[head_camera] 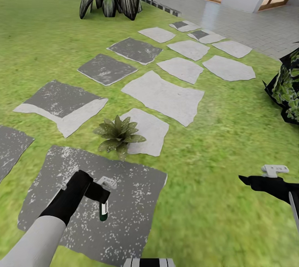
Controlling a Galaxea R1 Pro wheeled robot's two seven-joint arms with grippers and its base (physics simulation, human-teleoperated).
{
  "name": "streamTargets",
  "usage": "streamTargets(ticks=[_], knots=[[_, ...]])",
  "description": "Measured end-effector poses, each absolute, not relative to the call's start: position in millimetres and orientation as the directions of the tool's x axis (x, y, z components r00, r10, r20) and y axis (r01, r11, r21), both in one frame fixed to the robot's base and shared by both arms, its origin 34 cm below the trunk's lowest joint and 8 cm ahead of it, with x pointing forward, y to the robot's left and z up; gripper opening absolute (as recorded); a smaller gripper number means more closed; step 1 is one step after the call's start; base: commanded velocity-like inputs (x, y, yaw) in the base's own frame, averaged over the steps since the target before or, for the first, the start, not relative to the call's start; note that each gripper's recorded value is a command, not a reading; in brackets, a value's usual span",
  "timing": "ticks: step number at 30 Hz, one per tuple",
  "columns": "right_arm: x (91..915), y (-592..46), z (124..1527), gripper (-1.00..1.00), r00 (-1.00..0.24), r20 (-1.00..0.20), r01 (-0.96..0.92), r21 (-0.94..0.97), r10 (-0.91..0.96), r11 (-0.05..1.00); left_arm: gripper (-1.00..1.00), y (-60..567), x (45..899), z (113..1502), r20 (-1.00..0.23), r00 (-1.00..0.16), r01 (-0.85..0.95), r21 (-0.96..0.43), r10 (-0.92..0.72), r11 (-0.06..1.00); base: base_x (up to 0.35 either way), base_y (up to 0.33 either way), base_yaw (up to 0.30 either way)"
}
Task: Pick up the pesticide atomizer in the garden and spray insectifuge to fully cover both potted plants in the garden.
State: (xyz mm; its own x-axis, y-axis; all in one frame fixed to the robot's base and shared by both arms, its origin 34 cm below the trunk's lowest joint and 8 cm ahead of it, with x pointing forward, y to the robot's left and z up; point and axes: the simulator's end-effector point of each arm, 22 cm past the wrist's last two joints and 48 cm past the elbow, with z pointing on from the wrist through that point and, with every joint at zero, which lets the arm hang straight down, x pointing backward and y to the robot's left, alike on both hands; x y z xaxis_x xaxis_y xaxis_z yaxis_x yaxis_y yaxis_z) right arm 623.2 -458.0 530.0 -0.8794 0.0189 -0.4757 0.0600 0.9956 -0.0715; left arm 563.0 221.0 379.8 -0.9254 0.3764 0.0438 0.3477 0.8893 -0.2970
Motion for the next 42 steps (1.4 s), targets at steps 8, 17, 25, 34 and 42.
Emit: streamTargets(ticks=[8,17,25,34,42], knots=[[623.3,-457.3,529.8,1.00,-0.879,-0.476,0.059,-0.070,0.019,0.996,-1.00,220.6,562.7,379.9,0.044,-0.926,0.347,-0.299,0.376,0.889,0.000,0.000,0.000],[623.4,-457.3,530.0,1.00,-0.879,-0.476,0.059,-0.070,0.019,0.996,-1.00,220.3,562.7,380.0,0.044,-0.926,0.347,-0.300,0.376,0.889,0.000,0.000,0.000],[623.3,-457.5,530.2,1.00,-0.879,-0.476,0.059,-0.071,0.018,0.996,-1.00,220.3,562.9,380.2,0.043,-0.926,0.347,-0.300,0.376,0.889,0.000,0.000,0.000],[624.4,-458.1,534.8,1.00,-0.875,-0.484,0.061,-0.071,0.019,0.996,-1.00,220.3,565.6,384.3,0.036,-0.926,0.349,-0.297,0.375,0.889,0.000,0.000,0.000],[624.4,-458.3,535.2,1.00,-0.875,-0.484,0.061,-0.071,0.019,0.996,-1.00,220.3,565.8,384.7,0.035,-0.926,0.349,-0.297,0.375,0.889,0.000,0.000,0.000]])
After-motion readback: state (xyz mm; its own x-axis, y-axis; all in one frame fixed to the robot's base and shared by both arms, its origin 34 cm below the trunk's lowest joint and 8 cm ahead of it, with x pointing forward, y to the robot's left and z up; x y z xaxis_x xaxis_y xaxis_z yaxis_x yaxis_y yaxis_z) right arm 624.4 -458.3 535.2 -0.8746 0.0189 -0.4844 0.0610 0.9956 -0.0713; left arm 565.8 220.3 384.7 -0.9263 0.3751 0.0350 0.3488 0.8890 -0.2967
